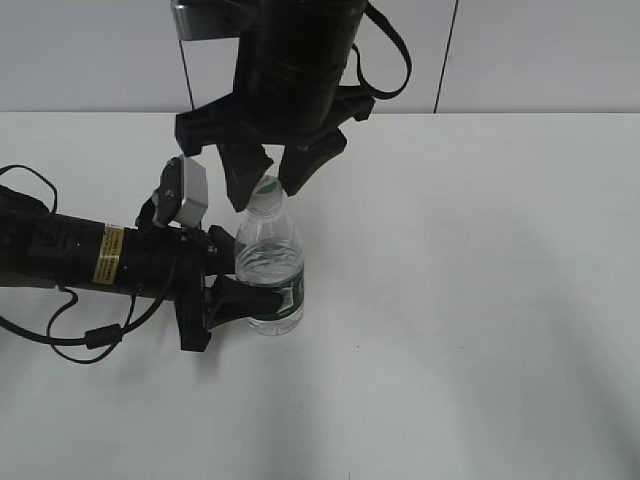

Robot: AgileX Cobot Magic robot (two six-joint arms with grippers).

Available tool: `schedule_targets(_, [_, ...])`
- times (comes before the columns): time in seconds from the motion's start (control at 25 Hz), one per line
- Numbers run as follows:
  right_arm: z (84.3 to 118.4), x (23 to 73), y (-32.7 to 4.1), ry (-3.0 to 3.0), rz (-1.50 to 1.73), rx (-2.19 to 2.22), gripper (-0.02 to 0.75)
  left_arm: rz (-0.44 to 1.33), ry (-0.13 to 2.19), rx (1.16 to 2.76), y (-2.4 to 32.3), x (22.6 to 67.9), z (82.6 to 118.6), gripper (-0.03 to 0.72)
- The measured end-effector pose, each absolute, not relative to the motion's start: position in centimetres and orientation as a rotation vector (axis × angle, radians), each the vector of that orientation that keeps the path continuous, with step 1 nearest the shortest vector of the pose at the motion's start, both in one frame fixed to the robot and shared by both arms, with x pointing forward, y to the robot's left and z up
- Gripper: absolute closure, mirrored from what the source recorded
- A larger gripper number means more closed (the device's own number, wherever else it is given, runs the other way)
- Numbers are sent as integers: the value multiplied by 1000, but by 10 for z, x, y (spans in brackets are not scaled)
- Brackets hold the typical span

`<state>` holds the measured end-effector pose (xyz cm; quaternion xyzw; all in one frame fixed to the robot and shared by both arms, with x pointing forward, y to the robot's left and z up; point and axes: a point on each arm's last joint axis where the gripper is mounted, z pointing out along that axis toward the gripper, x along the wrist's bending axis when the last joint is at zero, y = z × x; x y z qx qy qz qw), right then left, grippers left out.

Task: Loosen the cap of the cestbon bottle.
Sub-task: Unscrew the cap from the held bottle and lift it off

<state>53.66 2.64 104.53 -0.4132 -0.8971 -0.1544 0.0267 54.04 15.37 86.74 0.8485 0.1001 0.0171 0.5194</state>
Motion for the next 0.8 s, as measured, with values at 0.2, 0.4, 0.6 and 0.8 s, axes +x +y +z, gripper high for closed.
schedule_targets(0.2, [1040,539,27,-2785,-452,-1286,325,41,240,2035,154,540,867,347])
schedule_targets(0.4, [1040,540,26,-2806,-443,-1290,417,41,240,2035,154,540,867,347])
schedule_targets(0.6, [1040,540,26,-2849,-446,-1213,437,41,240,2036,154,540,867,347])
schedule_targets(0.8, [1040,540,26,-3094,-449,-619,437,42,240,2036,154,540,867,347])
